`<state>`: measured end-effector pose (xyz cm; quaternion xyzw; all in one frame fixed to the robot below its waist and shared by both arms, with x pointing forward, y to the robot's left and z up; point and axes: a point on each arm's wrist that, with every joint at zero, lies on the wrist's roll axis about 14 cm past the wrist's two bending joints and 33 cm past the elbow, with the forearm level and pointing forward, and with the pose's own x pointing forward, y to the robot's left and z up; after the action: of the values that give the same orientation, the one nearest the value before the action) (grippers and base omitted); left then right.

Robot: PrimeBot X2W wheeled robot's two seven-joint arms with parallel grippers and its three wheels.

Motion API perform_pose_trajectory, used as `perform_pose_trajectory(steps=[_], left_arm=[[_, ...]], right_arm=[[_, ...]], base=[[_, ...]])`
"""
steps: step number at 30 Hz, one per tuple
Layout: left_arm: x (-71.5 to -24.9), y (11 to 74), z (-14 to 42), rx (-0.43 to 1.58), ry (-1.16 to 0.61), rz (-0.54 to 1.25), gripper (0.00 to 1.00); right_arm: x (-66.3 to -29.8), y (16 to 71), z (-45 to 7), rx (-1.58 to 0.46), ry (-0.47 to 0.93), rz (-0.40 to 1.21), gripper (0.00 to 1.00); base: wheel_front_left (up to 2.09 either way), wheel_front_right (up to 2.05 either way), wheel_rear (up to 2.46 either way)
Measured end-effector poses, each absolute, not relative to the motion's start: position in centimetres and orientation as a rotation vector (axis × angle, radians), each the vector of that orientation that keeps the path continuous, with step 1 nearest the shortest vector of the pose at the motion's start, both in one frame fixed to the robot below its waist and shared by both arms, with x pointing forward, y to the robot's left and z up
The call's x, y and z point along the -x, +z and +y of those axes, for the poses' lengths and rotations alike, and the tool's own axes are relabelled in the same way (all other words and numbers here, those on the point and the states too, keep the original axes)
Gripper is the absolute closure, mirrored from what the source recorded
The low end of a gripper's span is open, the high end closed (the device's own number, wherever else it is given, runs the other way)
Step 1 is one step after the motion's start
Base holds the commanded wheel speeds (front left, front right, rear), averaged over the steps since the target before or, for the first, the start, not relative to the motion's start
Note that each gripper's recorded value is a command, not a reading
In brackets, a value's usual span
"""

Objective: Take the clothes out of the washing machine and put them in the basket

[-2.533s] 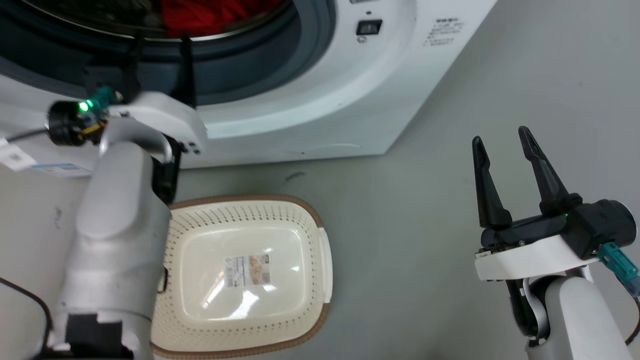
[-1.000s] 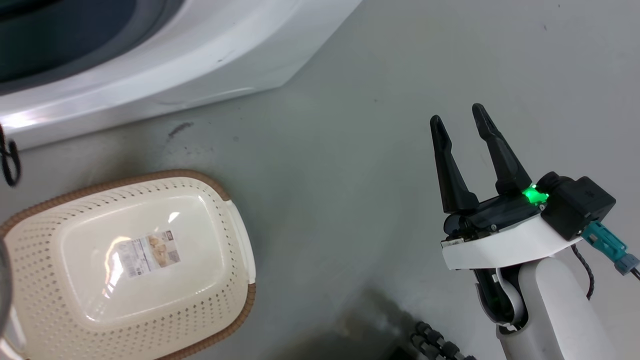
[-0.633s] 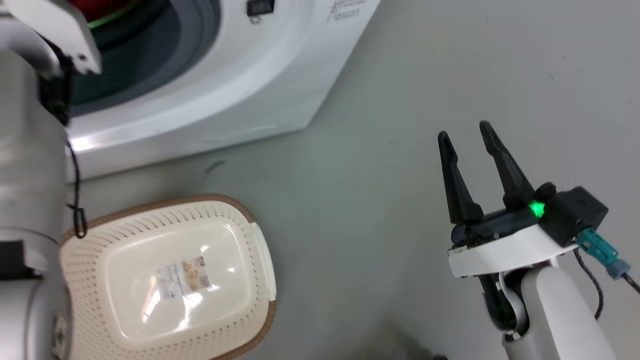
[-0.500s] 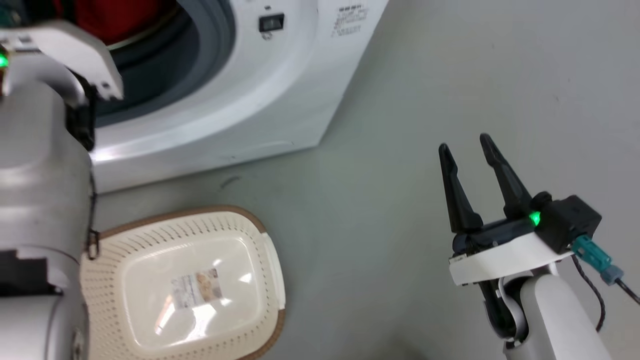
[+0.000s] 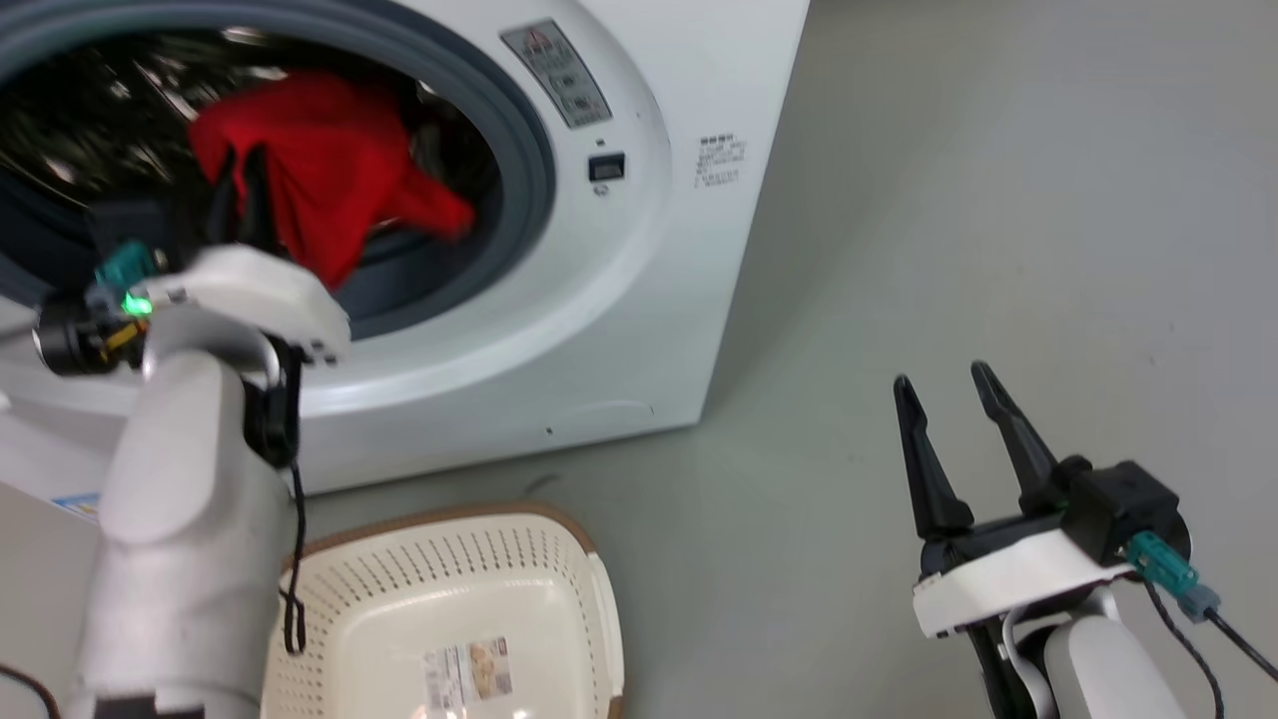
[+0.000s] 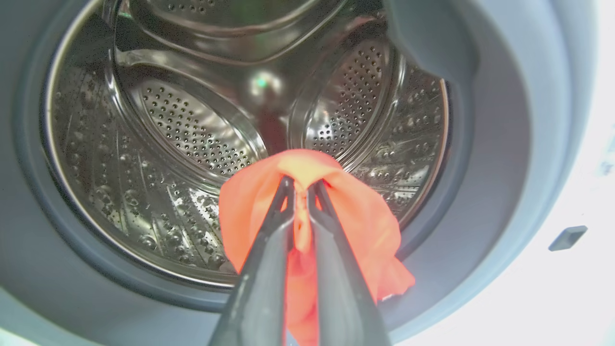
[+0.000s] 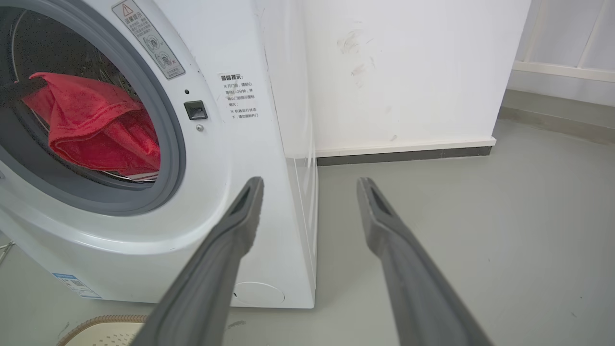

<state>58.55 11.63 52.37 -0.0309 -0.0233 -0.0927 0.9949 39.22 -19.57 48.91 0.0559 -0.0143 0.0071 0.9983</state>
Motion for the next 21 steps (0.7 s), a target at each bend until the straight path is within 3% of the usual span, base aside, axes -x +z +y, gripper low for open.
perform_pose_trajectory(steps=[14,21], left_arm=[[-47.5,59.2,13.4,0.117,-0.144,-0.297,1.00],[-42.0,58.6,14.0,0.127,-0.116,-0.312,1.00]], right_arm=[[-36.6,51.6,-18.7,-0.103,0.040,-0.089,0.00],[-36.2,52.0,-17.4,-0.097,0.079,-0.082,0.00]], base=[[0.00,0.00,0.00],[0.00,0.00,0.00]])
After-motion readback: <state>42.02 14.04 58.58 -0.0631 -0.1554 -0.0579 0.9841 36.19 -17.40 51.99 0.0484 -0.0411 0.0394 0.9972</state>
